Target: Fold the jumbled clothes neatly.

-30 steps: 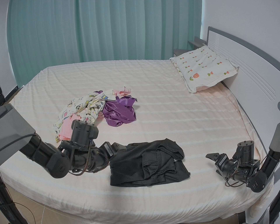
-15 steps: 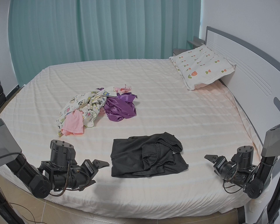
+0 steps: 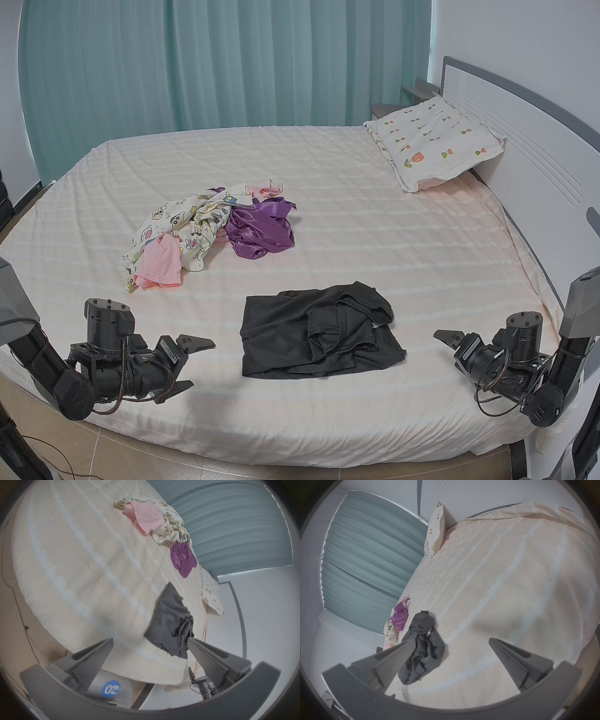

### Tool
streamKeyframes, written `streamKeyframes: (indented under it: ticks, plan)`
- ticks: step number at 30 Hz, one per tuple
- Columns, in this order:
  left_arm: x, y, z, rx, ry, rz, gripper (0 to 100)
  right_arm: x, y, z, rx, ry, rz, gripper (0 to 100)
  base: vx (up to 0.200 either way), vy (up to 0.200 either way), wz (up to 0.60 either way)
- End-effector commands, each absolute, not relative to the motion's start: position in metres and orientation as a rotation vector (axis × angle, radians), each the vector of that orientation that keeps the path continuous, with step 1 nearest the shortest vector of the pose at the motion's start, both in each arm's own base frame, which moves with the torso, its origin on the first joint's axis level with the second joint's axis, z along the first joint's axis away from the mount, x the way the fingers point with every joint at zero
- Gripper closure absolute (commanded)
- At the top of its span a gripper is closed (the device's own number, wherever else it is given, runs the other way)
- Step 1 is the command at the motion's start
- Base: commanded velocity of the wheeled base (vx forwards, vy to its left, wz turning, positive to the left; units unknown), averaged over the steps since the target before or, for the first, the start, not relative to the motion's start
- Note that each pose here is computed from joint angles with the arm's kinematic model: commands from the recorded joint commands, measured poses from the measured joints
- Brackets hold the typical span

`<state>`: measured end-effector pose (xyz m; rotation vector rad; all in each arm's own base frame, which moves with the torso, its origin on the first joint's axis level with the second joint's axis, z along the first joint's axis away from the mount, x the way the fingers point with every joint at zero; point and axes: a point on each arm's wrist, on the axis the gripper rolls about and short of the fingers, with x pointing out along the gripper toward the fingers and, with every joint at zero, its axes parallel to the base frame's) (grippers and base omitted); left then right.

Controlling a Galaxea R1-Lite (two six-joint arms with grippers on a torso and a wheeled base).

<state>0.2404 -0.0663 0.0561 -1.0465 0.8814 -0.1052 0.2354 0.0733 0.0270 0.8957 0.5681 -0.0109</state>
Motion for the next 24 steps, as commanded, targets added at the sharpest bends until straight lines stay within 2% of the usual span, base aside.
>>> streamKeyframes:
  ticks: [1, 8, 16, 24]
  plan:
    - [0.246, -0.049, 0.054, -1.088, 0.855, -0.074, 0, 0.241, 0.077, 0.040, 0.912, 0.510, 0.034, 0, 0.000, 0.200, 0.00]
    - [0.248, -0.036, 0.051, -1.131, 0.870, -0.096, 0, 0.262, 0.094, 0.049, 0.914, 0.457, 0.106, 0, 0.000, 0.200, 0.00]
    - [0.242, -0.034, 0.038, -1.147, 0.894, -0.131, 0, 0.300, 0.123, 0.051, 0.918, 0.489, 0.146, 0, 0.000, 0.200, 0.00]
    - [0.241, -0.036, 0.029, -1.132, 0.847, -0.171, 0, 0.312, 0.127, 0.037, 0.928, 0.491, 0.108, 0, 0.000, 0.000, 0.00]
